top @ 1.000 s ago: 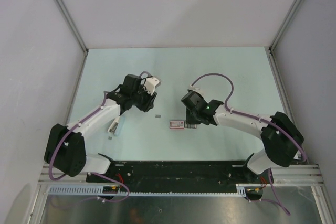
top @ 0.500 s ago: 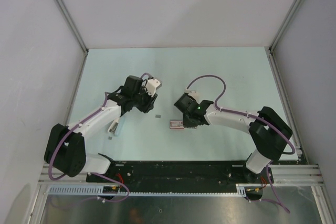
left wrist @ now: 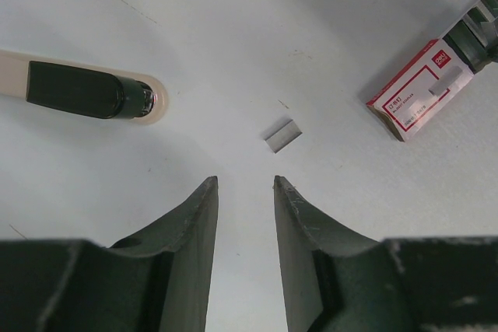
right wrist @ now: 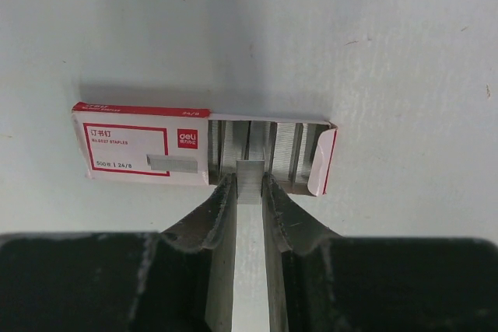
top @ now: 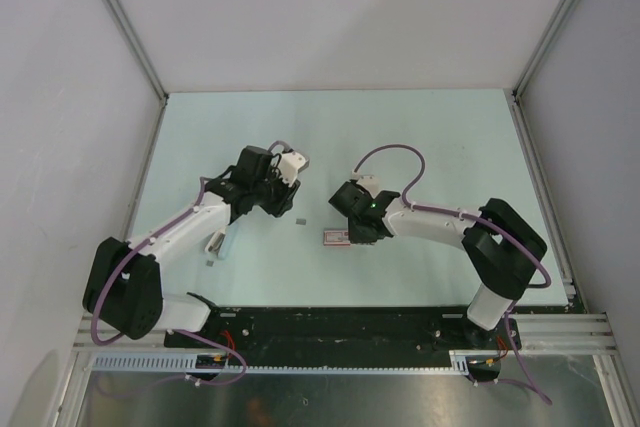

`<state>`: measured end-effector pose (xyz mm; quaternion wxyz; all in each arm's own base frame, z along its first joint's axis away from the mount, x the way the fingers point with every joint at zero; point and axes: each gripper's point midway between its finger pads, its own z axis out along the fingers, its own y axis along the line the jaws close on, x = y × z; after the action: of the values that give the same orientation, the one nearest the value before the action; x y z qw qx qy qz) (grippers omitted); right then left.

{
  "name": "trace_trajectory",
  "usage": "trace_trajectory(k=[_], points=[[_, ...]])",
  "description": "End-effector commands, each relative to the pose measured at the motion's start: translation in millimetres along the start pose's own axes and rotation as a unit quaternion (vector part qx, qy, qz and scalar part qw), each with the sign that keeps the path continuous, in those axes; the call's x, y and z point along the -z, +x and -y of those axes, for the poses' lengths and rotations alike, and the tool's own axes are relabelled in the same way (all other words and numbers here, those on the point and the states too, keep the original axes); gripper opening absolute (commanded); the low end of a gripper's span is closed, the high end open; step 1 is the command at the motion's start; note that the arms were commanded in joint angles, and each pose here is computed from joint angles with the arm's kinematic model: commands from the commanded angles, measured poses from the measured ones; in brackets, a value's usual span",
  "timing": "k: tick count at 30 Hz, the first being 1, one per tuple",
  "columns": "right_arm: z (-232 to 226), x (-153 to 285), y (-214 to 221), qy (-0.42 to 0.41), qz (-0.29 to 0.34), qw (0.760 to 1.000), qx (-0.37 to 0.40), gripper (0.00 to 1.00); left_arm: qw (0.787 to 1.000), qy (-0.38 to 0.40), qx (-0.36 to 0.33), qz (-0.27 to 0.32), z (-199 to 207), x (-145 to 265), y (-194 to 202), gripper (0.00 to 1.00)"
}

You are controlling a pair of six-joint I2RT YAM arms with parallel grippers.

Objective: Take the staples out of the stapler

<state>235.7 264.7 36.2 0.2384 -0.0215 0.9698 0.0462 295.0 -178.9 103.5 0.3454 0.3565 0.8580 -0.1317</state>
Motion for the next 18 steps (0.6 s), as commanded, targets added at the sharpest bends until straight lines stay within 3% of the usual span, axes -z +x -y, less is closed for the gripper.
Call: trace_trajectory(k=[1,18], points=[[-6.0,1.9,-12.6,0.002,0.020,1.000,-0.003,0.00,0.999,0.000,-0.034,0.029,0.8,6.2,-13.7,0.39],[-10.6,-4.5,-13.4,-0.007,0.018,1.000,-0.002,0.00,0.999,0.001,-0.040,0.032,3.0,8.4,-12.0,0.39]])
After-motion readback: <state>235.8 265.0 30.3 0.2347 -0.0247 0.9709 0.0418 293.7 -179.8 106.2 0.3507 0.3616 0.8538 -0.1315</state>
